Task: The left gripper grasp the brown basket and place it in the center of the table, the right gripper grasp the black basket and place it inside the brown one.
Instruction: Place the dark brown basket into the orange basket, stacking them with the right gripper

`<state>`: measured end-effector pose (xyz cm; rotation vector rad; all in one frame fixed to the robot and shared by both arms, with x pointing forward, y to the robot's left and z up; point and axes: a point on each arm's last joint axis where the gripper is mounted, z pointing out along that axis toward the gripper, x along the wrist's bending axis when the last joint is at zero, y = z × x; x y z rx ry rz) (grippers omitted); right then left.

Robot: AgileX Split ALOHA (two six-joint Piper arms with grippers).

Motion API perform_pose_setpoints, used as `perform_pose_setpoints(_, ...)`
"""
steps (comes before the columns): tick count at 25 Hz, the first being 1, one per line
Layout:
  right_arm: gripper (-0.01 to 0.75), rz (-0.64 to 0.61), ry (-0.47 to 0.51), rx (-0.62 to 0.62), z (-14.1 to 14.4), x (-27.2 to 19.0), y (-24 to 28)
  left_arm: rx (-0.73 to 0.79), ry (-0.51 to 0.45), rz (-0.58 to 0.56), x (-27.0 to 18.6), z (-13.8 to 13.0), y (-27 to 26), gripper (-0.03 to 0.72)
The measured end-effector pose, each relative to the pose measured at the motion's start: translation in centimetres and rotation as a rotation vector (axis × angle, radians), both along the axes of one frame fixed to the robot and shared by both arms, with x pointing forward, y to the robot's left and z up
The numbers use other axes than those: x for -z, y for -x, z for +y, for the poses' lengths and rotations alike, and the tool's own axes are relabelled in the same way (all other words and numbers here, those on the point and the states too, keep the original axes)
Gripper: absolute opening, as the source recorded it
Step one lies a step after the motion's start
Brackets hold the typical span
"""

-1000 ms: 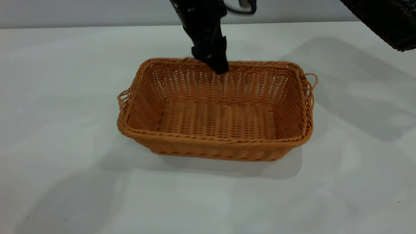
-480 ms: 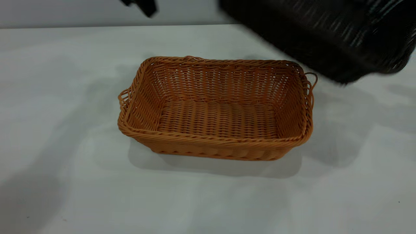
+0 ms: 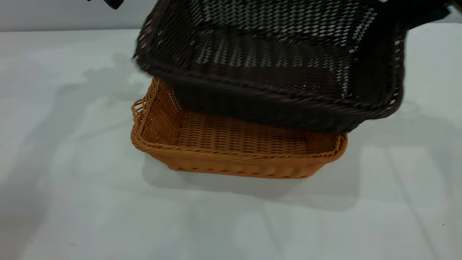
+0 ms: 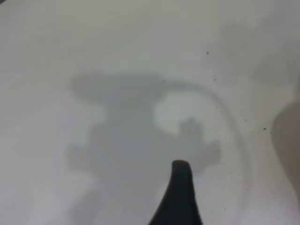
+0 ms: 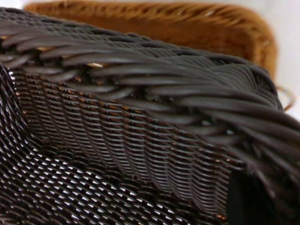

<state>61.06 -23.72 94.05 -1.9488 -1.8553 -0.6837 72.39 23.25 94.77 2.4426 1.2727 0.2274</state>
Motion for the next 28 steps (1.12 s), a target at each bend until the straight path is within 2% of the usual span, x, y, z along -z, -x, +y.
perform_pose_setpoints(4,0.080,0.039,0.022,-0.038,2.3,1.5,0.2,-0.001,0.002,0.000,0.0,0.0,0.0,0.572)
perform_pose_setpoints(9,0.080,0.040,0.015,-0.035,3.6,2.1,0.0,-0.003,0.011,0.001,0.0,-0.1,0.0,0.572)
perform_pose_setpoints(15,0.080,0.010,0.019,0.018,3.7,2.8,-0.8,-0.005,0.015,0.001,0.0,-0.1,0.0,0.572)
perform_pose_setpoints(23,0.080,-0.016,0.032,0.031,3.6,2.8,-1.3,-0.004,0.016,0.005,0.0,-0.1,0.0,0.572)
perform_pose_setpoints(28,0.080,0.014,0.049,0.055,3.5,4.0,-1.4,-0.004,0.016,0.005,0.0,-0.1,0.0,0.572)
